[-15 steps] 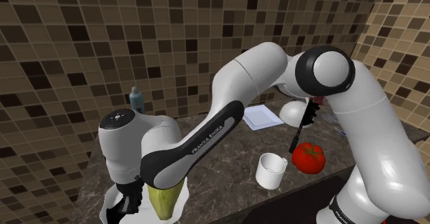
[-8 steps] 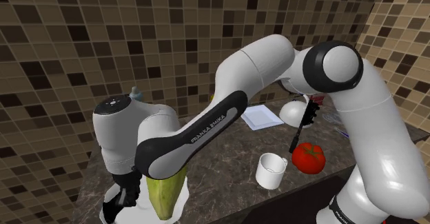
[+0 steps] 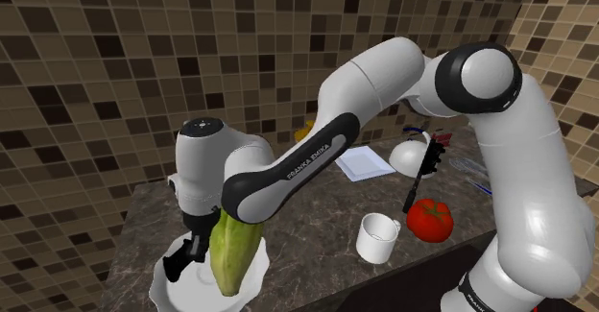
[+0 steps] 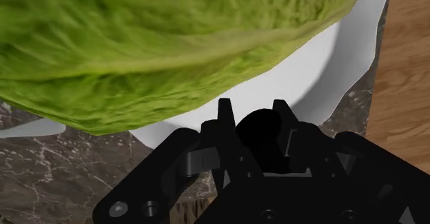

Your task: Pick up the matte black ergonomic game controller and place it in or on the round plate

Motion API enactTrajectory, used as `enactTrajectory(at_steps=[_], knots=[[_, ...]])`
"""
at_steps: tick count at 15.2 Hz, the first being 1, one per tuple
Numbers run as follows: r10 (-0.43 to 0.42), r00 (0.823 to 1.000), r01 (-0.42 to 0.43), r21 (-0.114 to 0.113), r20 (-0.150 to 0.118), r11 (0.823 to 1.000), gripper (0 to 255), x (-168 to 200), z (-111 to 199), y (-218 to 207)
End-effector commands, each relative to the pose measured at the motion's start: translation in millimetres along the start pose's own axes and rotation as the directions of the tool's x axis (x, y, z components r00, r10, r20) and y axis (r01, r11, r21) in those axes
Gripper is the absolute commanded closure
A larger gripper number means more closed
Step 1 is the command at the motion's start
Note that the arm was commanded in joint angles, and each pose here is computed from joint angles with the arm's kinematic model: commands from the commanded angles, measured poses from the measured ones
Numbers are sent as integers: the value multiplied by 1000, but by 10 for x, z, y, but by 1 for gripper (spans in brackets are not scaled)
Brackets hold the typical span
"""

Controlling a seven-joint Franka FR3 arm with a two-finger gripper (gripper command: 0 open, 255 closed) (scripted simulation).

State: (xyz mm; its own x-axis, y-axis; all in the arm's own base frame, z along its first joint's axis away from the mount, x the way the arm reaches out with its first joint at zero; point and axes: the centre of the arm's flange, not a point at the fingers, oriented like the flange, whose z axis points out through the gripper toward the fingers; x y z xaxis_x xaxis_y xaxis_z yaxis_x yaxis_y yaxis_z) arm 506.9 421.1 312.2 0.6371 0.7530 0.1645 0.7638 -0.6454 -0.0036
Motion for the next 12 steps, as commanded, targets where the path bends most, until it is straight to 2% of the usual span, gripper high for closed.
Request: enactTrajectory(at_steps=[1, 10, 12], knots=[[12, 996, -10, -19, 83, 1000, 255, -137, 181, 127], [12, 996, -10, -19, 83, 1000, 255, -217, 660, 129], [12, 996, -10, -19, 83, 1000, 255, -217, 660, 129]])
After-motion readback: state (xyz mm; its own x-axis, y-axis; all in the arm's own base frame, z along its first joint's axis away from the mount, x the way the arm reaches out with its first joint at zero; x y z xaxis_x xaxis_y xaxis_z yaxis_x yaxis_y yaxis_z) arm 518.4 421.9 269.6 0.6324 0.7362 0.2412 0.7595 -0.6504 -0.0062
